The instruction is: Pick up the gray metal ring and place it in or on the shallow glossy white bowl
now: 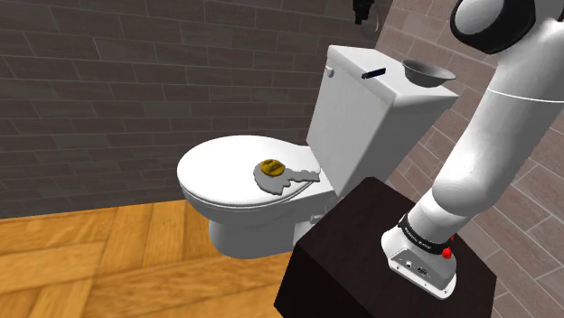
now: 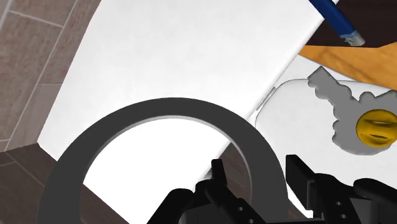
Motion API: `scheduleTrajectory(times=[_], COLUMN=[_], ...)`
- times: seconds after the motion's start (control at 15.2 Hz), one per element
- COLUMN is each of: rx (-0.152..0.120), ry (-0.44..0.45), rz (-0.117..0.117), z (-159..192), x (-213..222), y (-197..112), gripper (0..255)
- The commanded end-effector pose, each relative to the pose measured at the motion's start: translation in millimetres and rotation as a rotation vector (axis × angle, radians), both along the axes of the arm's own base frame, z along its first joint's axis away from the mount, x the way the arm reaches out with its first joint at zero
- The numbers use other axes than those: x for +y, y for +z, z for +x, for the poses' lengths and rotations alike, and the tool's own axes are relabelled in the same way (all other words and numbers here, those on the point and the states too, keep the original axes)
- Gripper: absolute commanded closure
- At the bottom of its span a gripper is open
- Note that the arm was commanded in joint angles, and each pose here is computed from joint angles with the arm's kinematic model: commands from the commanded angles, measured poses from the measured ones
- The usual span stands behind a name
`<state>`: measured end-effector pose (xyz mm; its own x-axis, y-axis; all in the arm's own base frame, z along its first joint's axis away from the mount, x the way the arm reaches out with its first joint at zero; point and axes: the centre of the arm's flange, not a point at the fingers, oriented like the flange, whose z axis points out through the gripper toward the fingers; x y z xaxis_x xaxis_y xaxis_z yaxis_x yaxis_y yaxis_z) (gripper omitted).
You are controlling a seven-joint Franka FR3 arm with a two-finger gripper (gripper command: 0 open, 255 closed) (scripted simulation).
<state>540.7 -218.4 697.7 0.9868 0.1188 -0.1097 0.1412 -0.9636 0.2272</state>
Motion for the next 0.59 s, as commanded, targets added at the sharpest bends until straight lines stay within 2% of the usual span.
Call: scheduleTrajectory(times=[0.0,0.53], rx=[0.001,0.001], ry=[0.002,0.002], rz=[0.000,0.000], z=[-26.6,-131.8], x=[2.7,10.6], y=[-5.6,-11.1], gripper=[255,255])
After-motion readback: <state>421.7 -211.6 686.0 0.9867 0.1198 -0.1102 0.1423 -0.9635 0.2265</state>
